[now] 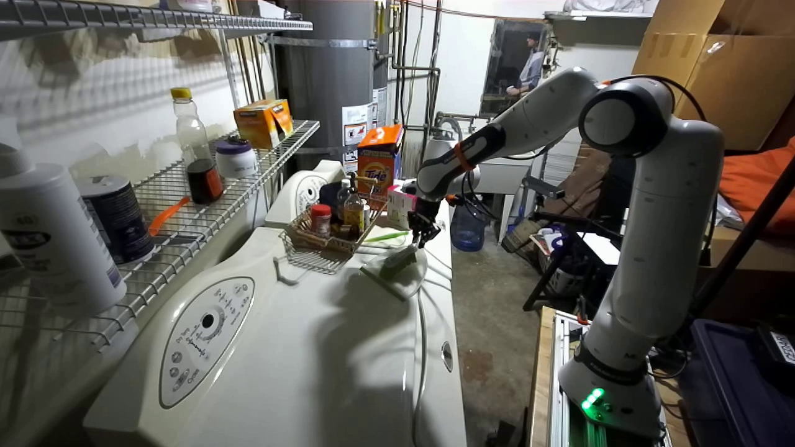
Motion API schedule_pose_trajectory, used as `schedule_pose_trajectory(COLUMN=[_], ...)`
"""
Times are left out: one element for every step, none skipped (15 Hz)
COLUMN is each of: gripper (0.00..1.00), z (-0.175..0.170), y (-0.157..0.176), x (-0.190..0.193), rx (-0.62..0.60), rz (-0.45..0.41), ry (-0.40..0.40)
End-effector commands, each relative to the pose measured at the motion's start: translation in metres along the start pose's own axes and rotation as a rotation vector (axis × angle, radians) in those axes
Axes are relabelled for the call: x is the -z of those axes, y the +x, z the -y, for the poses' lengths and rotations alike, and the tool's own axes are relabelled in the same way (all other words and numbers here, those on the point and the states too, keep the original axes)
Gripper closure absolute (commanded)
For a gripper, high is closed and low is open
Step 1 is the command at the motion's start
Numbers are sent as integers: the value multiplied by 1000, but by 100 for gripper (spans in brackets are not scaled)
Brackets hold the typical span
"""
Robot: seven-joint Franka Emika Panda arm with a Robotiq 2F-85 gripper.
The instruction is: Put the hand broom on the dustpan
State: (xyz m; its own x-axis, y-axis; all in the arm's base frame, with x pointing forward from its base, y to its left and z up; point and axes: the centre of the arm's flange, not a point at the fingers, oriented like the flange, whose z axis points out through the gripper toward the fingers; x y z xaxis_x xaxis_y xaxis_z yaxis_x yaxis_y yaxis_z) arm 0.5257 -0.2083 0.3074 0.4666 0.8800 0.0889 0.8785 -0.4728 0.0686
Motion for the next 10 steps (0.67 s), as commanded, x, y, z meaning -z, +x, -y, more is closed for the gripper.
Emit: schedule_pose_trajectory(gripper=[92,92,92,92,92,92,92,92,92,92], z=[-11,-11,-10,-10,-10,-10,-10,-10,-10,-9], y=[-3,-4,-5,-7,-8,-9,-10,-10,-10,-10], x=[-6,-8,-10,-11,-12,-13,-15,-15,-16,-15], rx=[15,13,10,8,5,4,5,3,3,2], rz=[-11,-8,-10,-9,-9,-9,-8,-9,-6,-7], ry=[-5,-4,-1,2,4,5,5,6,7,8])
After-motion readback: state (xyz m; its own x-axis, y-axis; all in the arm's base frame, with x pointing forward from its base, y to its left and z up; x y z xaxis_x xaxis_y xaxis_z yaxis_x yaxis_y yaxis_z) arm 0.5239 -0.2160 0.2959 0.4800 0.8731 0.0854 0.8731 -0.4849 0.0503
